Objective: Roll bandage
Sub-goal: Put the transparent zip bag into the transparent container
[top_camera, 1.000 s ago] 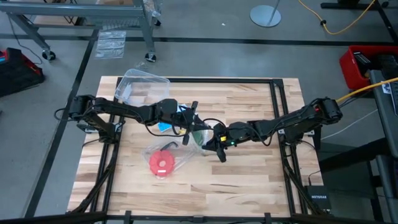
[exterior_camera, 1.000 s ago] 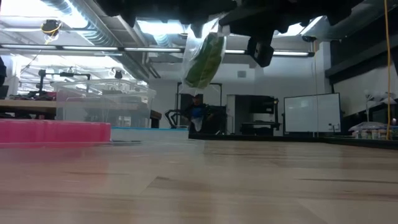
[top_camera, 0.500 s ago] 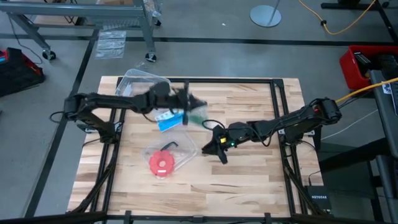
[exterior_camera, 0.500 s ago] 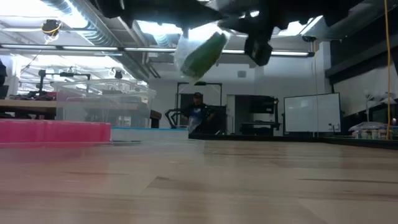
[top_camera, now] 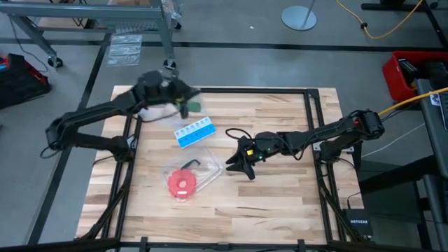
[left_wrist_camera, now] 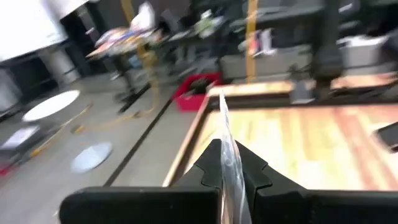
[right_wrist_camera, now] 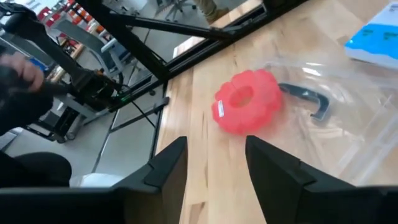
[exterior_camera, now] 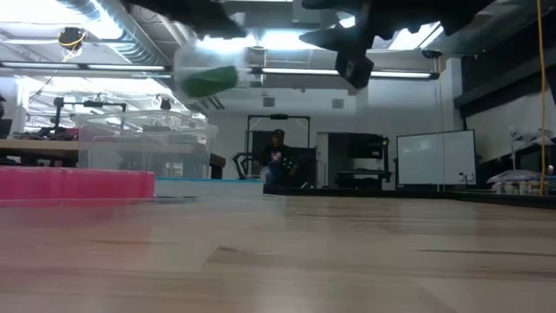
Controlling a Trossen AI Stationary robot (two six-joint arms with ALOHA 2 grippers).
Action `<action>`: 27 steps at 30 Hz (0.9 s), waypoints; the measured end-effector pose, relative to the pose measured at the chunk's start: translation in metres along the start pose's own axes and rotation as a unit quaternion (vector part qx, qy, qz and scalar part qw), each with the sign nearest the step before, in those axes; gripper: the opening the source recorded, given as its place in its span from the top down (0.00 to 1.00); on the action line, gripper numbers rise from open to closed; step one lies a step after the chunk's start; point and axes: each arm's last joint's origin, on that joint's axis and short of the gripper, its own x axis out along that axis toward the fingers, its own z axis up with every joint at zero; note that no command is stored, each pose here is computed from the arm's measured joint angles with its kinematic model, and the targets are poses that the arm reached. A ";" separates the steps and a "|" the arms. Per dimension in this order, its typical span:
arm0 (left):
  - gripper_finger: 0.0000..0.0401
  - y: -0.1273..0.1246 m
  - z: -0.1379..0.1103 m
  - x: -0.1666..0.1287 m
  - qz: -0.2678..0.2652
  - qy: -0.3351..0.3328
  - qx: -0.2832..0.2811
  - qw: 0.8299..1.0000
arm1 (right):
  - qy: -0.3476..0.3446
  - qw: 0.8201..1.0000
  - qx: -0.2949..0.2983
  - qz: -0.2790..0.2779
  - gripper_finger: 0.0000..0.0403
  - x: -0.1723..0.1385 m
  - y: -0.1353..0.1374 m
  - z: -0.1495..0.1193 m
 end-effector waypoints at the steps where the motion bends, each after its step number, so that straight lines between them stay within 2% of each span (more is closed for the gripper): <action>1: 1.00 0.005 -0.001 -0.007 0.013 0.011 0.001 1.000 | 0.003 1.000 0.001 -0.002 0.58 0.000 0.000 -0.001; 7: 1.00 0.020 -0.013 -0.032 0.057 0.093 0.018 0.994 | 0.005 1.000 0.001 -0.004 0.58 0.000 -0.001 -0.001; 14: 1.00 0.034 -0.048 -0.040 0.077 0.220 0.022 0.972 | 0.002 1.000 0.001 -0.007 0.58 0.000 -0.001 -0.001; 20: 0.99 0.041 -0.078 -0.042 0.094 0.267 -0.012 0.959 | 0.004 1.000 0.002 -0.007 0.58 0.000 -0.001 -0.001; 23: 0.96 0.041 -0.089 -0.043 0.098 0.282 -0.032 0.954 | 0.004 1.000 0.002 -0.008 0.58 0.000 -0.001 -0.001; 27: 0.90 0.039 -0.103 -0.044 0.106 0.308 -0.030 0.945 | 0.004 1.000 0.002 -0.008 0.58 0.000 -0.001 -0.001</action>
